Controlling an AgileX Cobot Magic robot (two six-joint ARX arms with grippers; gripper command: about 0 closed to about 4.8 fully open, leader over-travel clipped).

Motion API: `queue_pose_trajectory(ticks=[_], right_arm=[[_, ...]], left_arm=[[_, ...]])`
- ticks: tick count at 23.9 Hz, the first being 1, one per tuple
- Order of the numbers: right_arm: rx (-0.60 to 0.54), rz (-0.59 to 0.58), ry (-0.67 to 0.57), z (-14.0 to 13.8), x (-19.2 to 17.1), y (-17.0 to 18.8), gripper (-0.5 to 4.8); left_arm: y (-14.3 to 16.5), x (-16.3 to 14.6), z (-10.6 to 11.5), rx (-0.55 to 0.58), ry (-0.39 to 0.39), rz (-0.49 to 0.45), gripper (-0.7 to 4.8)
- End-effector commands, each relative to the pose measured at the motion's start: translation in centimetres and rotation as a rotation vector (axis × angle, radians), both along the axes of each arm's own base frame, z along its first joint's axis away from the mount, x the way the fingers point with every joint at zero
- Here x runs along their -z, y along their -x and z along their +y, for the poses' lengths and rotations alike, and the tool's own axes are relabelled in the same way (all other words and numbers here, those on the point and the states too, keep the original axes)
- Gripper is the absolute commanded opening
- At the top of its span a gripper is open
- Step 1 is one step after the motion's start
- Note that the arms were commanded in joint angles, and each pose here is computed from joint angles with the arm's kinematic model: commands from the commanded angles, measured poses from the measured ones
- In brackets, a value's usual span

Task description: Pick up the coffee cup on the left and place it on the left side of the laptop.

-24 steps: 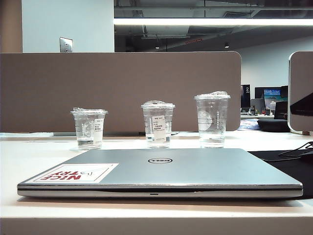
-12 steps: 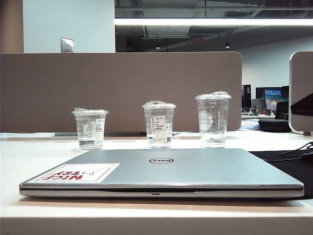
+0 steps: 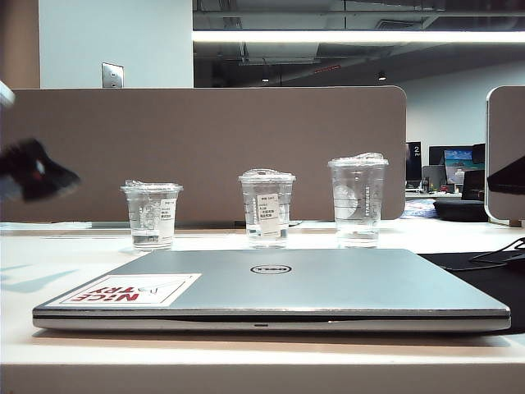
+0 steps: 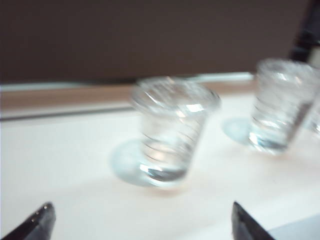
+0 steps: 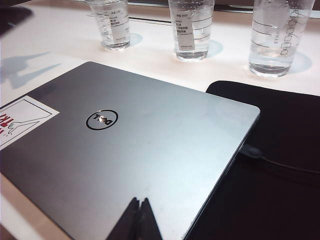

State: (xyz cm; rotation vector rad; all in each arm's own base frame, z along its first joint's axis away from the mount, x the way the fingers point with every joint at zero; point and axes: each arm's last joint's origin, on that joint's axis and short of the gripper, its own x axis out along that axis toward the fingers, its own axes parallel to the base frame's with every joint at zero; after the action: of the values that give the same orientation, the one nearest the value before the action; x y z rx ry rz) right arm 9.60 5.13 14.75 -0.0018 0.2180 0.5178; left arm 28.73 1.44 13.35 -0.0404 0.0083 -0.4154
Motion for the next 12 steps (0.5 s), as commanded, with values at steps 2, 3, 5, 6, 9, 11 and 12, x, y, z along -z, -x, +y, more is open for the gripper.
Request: queue_pose_trajectory(ticks=[2,3,5,6,9,11,12], right_arm=[[0.000,-0.013,-0.007,0.0,0.0,0.0,-0.05],[0.000,-0.014,-0.007,0.0,0.0,0.0,-0.05],[0.000,-0.013,-0.007,0.0,0.0,0.0,-0.05],[0.000,-0.013,-0.007,0.0,0.0,0.0,-0.05],[0.000,-0.014,-0.007,0.0,0.0,0.0,-0.05],[0.000,-0.014,-0.007,0.0,0.0,0.0,-0.05],[0.000,-0.013,-0.007,0.0,0.0,0.0,-0.05]], left_arm=[[-3.0,1.9,0.1,0.103,0.003,0.020,4.79],[-3.8,2.3,0.1,0.102,0.003,0.023,4.79],[-4.9,2.9,0.3,0.102,0.004,0.023,4.79],[-5.5,3.1,0.3,0.102,0.003,0.021,4.79],[-7.7,3.8,0.6,0.084,-0.001,0.015,4.79],[-9.4,4.1,0.5,0.092,0.000,0.045,4.79],[-10.3,4.2,0.2,0.118,0.001,0.069,4.79]])
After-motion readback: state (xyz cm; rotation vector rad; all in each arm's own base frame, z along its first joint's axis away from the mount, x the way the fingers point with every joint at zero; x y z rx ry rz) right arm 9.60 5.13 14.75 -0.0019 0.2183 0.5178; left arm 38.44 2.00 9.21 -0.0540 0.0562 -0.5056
